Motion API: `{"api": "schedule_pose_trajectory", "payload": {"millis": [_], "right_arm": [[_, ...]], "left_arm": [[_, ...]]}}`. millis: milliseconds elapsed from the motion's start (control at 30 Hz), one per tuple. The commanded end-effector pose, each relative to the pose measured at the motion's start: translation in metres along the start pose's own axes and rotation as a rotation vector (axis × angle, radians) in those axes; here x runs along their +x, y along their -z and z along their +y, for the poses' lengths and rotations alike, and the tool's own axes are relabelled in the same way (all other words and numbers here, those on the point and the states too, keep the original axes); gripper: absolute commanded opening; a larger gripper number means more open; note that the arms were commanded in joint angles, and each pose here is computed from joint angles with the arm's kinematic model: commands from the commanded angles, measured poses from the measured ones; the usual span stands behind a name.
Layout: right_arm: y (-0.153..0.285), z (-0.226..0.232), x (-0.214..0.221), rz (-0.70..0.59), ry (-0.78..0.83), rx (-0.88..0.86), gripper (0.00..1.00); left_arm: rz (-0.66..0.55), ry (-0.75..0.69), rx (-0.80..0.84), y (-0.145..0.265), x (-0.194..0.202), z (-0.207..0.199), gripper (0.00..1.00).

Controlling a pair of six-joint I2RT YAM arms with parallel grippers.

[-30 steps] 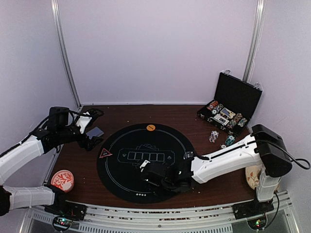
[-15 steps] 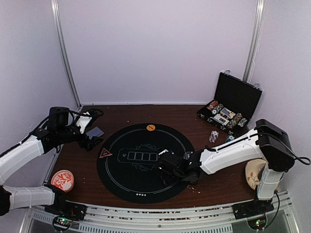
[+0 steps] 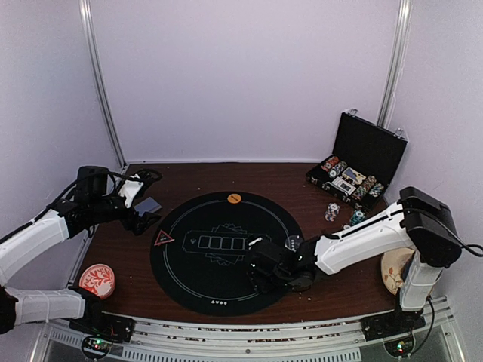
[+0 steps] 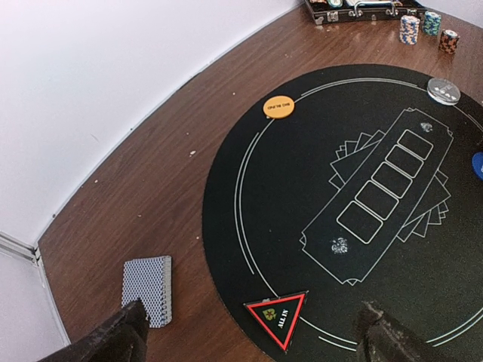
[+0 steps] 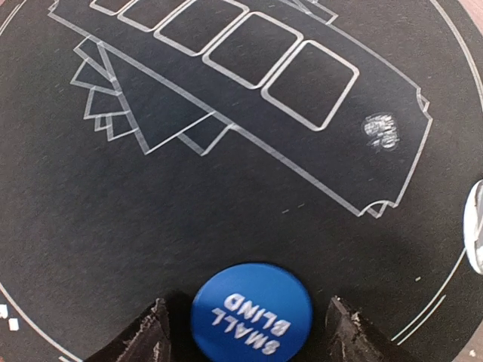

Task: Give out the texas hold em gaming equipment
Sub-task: Pick up the small blind button from the poker table mat.

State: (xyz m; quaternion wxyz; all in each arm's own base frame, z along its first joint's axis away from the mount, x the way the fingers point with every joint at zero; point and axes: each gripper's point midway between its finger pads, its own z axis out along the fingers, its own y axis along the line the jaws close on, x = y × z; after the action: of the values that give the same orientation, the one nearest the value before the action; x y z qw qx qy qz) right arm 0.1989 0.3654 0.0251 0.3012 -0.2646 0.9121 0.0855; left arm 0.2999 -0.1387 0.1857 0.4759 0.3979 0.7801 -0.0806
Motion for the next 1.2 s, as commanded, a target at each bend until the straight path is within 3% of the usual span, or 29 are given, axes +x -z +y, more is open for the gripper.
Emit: {"api": "schedule_pose_trajectory", "payload": {"millis": [0,600,800,1167], "right_arm": [[0.003,0.014,0.013,0.034,0.013,-0.014,0.72],[-0.003,-0.002,0.004,0.0,-0.012,0.112,0.67],[-0.003,-0.001,0.004,-0.001,-0.025,0.093,0.61],[-0.009,0.01,0.013,0.029,-0.051,0.016,0.58]], "left_arm": [[-0.02,-0.016,-0.015,-0.001,-0.004,0.004,0.98],[-0.024,-0.017,-0.018,0.0,-0.004,0.004,0.98],[-0.021,-0.018,-0.017,-0.001,-0.004,0.004,0.98],[-0.023,-0.018,-0.018,0.0,-0.004,0.004,0.98]]}}
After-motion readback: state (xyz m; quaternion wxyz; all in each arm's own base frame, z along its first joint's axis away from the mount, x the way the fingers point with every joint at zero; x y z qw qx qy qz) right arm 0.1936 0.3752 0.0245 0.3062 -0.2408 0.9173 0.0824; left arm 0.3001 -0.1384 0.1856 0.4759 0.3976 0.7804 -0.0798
